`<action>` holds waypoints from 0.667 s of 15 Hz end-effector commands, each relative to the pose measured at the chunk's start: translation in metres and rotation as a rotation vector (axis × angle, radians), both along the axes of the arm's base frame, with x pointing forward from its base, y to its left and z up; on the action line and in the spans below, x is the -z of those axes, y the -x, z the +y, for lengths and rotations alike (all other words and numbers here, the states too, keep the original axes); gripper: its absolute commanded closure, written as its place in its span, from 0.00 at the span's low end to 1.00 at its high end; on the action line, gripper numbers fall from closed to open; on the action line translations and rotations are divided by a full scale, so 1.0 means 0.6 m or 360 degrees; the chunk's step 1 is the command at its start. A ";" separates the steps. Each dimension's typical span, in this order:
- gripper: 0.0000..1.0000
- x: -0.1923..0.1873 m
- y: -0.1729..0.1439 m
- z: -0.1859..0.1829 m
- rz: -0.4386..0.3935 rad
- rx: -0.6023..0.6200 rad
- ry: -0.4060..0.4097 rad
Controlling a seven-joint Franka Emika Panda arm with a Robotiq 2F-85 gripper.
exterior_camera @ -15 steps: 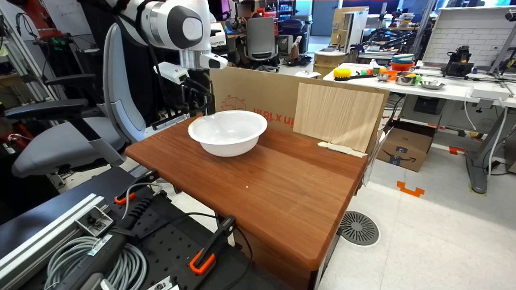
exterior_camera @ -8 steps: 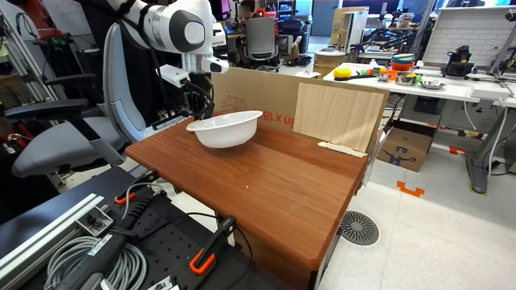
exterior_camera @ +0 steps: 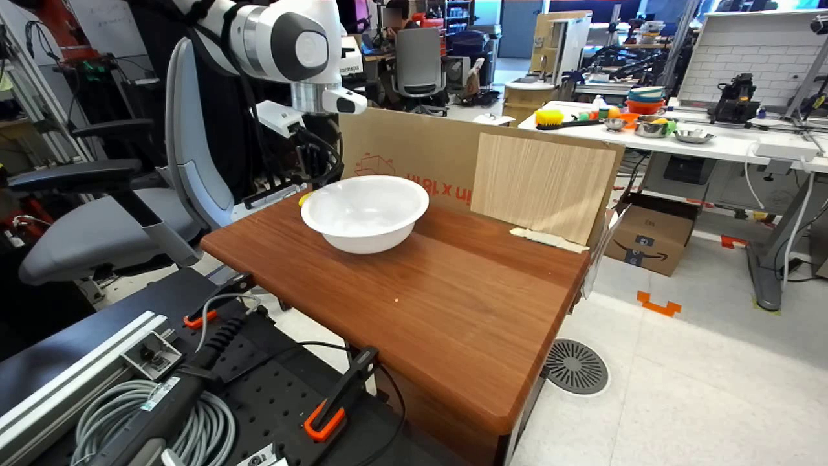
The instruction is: Place the corn toy in the bowl
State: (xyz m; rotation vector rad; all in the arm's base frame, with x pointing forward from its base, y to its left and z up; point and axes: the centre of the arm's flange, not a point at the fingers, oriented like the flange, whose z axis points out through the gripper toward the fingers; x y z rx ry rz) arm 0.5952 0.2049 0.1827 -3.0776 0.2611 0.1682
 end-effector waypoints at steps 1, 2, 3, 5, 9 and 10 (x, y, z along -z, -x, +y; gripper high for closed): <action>0.93 -0.058 0.009 0.014 -0.0064 -0.0013 -0.0055; 0.93 -0.073 0.010 0.018 -0.0085 -0.0019 -0.0064; 0.93 -0.088 0.009 0.022 -0.0109 -0.0023 -0.0070; 0.93 -0.132 0.010 0.026 -0.0165 -0.0034 -0.0101; 0.93 -0.243 0.015 -0.003 -0.0299 0.0007 -0.0140; 0.93 -0.267 0.019 -0.021 -0.0335 0.0027 -0.0147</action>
